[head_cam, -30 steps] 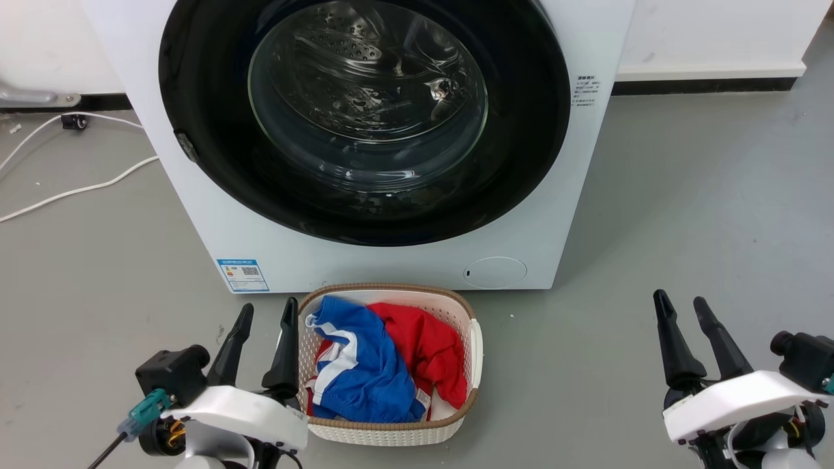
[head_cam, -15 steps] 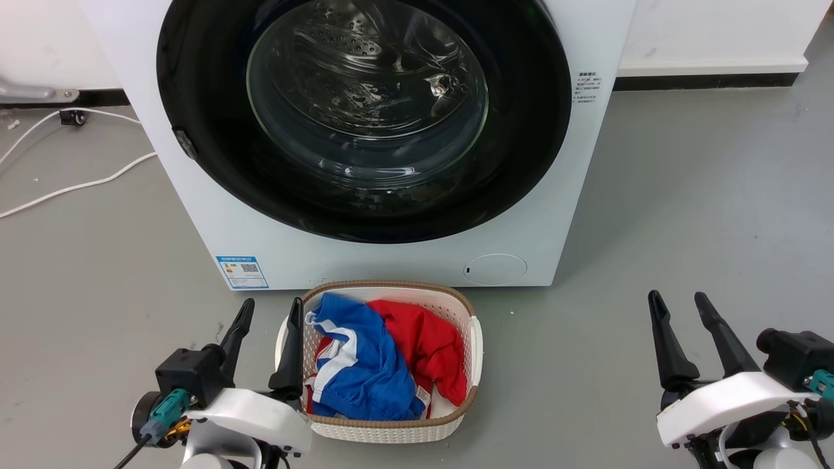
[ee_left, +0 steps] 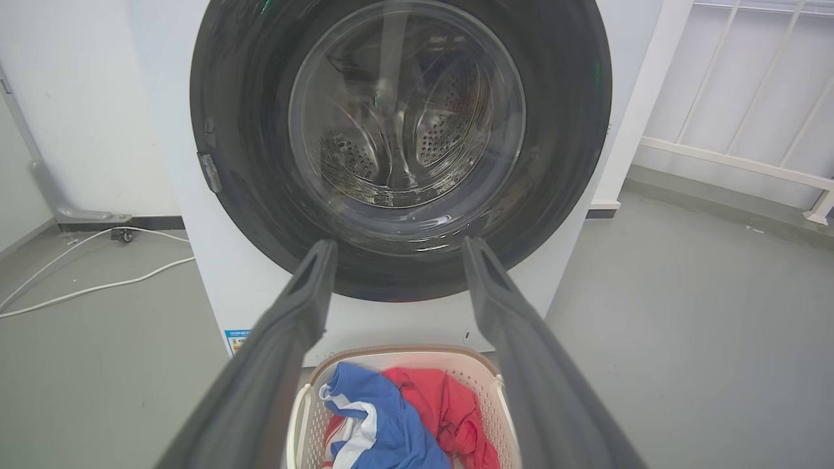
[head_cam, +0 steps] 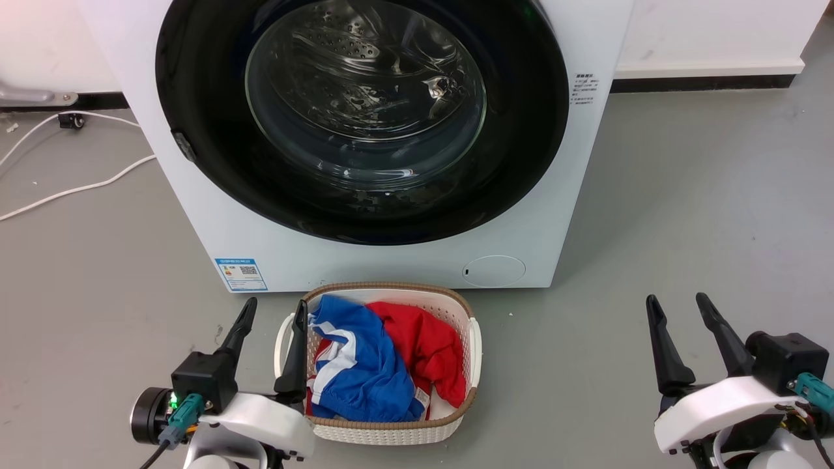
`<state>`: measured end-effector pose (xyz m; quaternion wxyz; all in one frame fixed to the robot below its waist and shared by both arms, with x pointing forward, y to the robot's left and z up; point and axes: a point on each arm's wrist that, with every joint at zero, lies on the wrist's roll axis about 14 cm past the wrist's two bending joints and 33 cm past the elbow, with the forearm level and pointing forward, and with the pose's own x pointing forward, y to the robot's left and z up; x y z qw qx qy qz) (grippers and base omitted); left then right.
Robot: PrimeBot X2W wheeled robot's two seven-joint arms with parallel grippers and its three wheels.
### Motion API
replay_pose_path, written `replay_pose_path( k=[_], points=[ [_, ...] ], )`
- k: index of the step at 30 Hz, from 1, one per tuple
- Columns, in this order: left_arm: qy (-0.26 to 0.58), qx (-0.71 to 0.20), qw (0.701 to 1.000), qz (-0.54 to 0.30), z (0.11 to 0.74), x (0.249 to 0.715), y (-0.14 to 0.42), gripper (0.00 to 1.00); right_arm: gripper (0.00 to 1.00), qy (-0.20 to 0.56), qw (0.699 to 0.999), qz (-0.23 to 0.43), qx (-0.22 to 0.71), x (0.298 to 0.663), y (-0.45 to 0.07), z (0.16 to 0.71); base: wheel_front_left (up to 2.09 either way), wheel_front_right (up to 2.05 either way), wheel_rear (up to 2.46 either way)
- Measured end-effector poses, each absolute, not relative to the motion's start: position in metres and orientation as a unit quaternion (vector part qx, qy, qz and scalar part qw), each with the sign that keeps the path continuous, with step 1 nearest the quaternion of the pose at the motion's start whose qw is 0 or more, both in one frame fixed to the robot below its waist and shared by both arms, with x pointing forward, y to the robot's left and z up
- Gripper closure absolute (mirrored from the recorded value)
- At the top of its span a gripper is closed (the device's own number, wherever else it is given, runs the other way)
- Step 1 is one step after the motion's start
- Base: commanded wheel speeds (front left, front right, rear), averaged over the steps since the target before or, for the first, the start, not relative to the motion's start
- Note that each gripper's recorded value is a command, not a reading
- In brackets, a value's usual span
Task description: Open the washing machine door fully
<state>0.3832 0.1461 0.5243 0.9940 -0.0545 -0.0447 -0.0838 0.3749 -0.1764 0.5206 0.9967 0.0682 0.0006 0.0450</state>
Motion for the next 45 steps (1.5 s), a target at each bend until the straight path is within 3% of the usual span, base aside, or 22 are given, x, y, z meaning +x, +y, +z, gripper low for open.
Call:
replay_pose_path(
  k=[28,43,44,45],
  points=[
    [-0.064,-0.003,0.993,-0.095,0.5249,0.3808,0.1422,0.0,0.0,-0.017,0.999,0.05,-0.002,0.3743,-0.171,0.525,0.0,0.0,0.0],
    [-0.054,-0.014,0.994,-0.091,0.518,0.3808,0.1456,0.0,0.0,-0.013,0.999,0.049,0.004,0.376,-0.1712,0.5212,0.0,0.0,0.0],
    [-0.054,-0.015,0.994,-0.09,0.5178,0.381,0.146,0.0,0.25,-0.012,0.999,0.048,0.007,0.3761,-0.172,0.5207,0.0,0.0,0.0],
    [-0.054,-0.015,0.994,-0.089,0.5175,0.3811,0.1465,0.0,1.0,-0.011,0.999,0.045,0.015,0.3761,-0.1736,0.5199,0.0,0.0,0.0]
  ],
)
